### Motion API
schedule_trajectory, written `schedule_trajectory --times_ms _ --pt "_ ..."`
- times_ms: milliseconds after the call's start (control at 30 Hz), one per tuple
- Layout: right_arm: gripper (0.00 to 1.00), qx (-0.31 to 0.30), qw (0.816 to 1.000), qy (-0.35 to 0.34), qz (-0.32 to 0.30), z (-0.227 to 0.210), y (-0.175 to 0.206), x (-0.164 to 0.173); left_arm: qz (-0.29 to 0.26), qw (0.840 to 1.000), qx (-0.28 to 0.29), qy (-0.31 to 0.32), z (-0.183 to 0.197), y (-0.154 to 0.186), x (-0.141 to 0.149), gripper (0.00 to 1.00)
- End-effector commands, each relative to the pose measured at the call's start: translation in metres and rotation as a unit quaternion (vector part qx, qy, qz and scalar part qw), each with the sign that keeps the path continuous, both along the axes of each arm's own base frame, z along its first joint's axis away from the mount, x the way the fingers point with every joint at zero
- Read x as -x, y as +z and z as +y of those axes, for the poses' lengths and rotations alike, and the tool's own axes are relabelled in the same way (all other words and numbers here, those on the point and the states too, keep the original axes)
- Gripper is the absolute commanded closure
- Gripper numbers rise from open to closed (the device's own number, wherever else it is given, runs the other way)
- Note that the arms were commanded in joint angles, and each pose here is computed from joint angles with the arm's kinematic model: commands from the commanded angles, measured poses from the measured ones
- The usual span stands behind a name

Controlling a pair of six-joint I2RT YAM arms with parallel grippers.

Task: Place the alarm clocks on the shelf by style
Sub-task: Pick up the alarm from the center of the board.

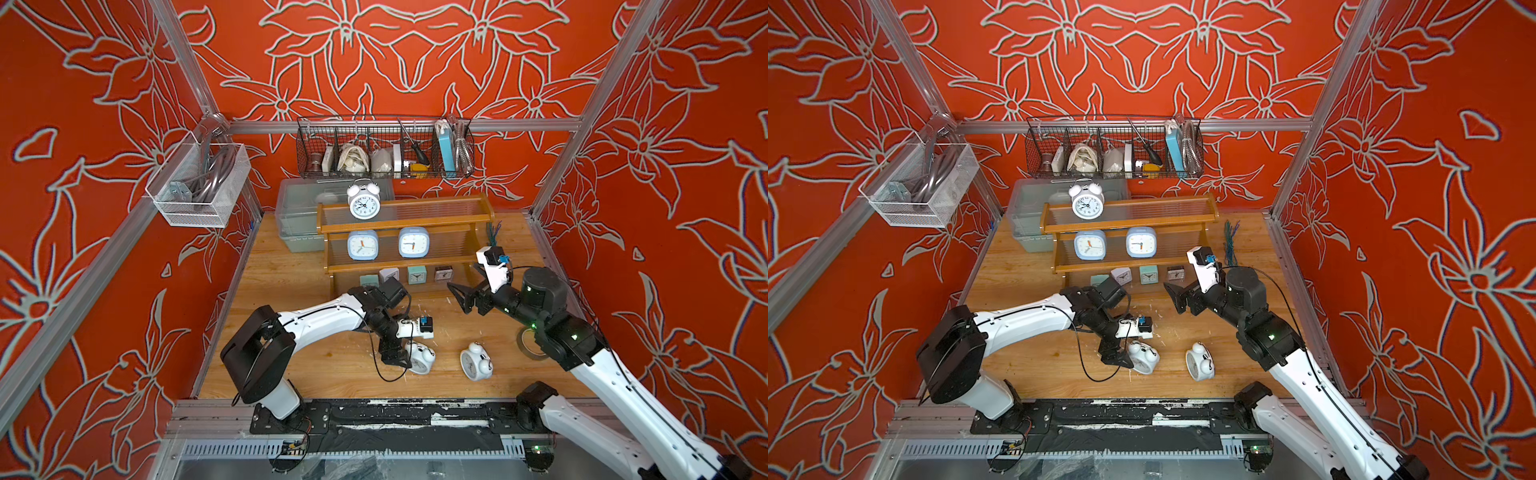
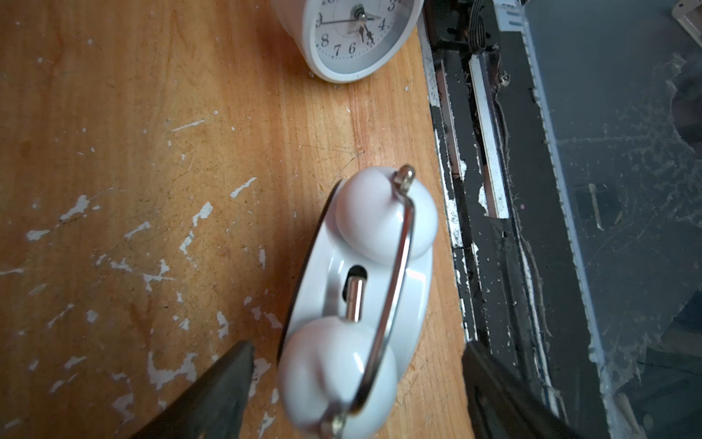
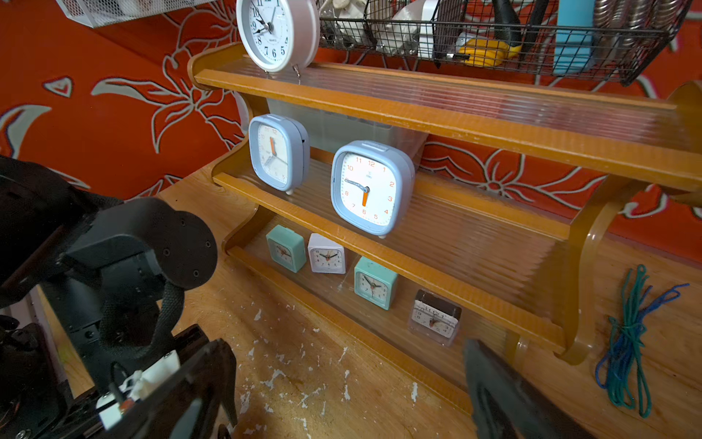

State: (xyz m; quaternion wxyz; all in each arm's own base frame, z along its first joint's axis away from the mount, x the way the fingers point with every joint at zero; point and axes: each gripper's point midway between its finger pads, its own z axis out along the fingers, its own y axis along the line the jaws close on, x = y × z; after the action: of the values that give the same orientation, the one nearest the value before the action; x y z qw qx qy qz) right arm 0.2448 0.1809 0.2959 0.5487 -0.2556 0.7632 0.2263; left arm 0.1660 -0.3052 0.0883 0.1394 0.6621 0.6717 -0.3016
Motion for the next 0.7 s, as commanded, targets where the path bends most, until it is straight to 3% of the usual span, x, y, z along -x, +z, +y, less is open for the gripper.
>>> schedule_trajectory --times_ms 0,300,667 --pt "0.0 0.002 1.0 -0.021 0.014 -0.006 -0.008 -0.001 -0.001 1.0 -0.003 -0.011 -0.006 -0.001 0.002 0.19" --pt "0.0 -0.021 0.998 -0.046 0.035 -0.01 -0.009 -0.004 0.01 1.0 -0.016 -0.024 -0.006 -0.007 0.007 0.36" --pt "0.0 -0.021 0.997 -0.004 0.073 0.009 -0.017 -0.004 -0.001 1.0 -0.019 -0.025 -0.002 0.001 0.007 0.62"
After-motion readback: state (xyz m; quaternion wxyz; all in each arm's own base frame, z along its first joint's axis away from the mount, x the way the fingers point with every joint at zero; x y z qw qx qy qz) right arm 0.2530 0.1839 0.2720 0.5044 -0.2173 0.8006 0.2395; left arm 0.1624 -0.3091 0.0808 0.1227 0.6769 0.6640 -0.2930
